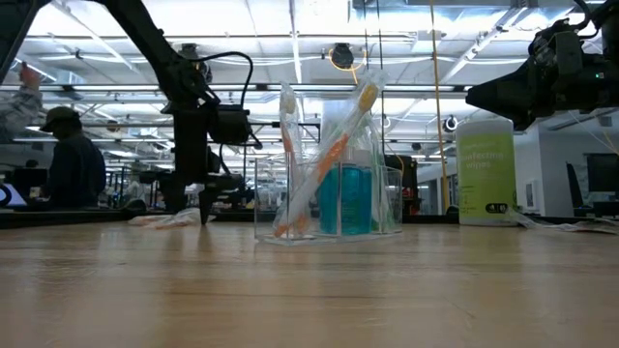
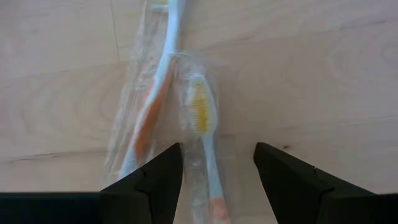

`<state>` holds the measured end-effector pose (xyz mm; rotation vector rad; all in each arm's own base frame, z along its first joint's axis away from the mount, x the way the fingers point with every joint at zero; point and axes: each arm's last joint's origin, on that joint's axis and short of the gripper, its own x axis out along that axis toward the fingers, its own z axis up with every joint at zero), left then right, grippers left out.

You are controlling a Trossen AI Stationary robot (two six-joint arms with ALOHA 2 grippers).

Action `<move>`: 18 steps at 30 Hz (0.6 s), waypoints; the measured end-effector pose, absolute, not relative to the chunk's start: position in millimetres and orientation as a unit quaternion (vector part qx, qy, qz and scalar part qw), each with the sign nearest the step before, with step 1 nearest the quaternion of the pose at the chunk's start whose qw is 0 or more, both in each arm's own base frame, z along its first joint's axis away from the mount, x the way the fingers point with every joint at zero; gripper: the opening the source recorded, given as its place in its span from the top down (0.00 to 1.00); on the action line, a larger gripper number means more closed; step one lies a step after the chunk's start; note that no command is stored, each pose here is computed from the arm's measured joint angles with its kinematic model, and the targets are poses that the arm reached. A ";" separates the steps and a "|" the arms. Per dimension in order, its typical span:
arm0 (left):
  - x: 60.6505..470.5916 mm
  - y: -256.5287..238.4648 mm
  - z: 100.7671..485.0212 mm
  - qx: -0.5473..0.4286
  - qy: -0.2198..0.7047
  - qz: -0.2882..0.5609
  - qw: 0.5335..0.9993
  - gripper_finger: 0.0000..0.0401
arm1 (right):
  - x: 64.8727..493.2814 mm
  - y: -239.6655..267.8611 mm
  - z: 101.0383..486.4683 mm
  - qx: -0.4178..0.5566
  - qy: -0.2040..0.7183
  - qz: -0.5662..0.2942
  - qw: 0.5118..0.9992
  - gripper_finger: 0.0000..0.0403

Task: Pick & Place toothbrushing station
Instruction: Put the orange toothbrush into the transparent organizer

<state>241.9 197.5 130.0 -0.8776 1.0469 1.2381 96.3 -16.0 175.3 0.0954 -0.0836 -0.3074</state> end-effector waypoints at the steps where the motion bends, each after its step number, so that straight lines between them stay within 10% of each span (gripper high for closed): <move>1: 242.2 197.7 127.5 -0.380 0.455 0.535 0.602 0.47 | 96.3 -16.0 175.3 0.047 -0.042 -0.153 0.986 0.76; 8: 240.8 197.7 124.8 -0.385 0.463 0.535 0.593 0.50 | 96.3 -15.9 175.3 0.047 -0.042 -0.153 0.986 0.76; 18: 244.7 192.7 123.9 -0.380 0.483 0.499 0.611 0.90 | 96.3 -16.0 175.3 0.047 -0.042 -0.153 0.986 0.76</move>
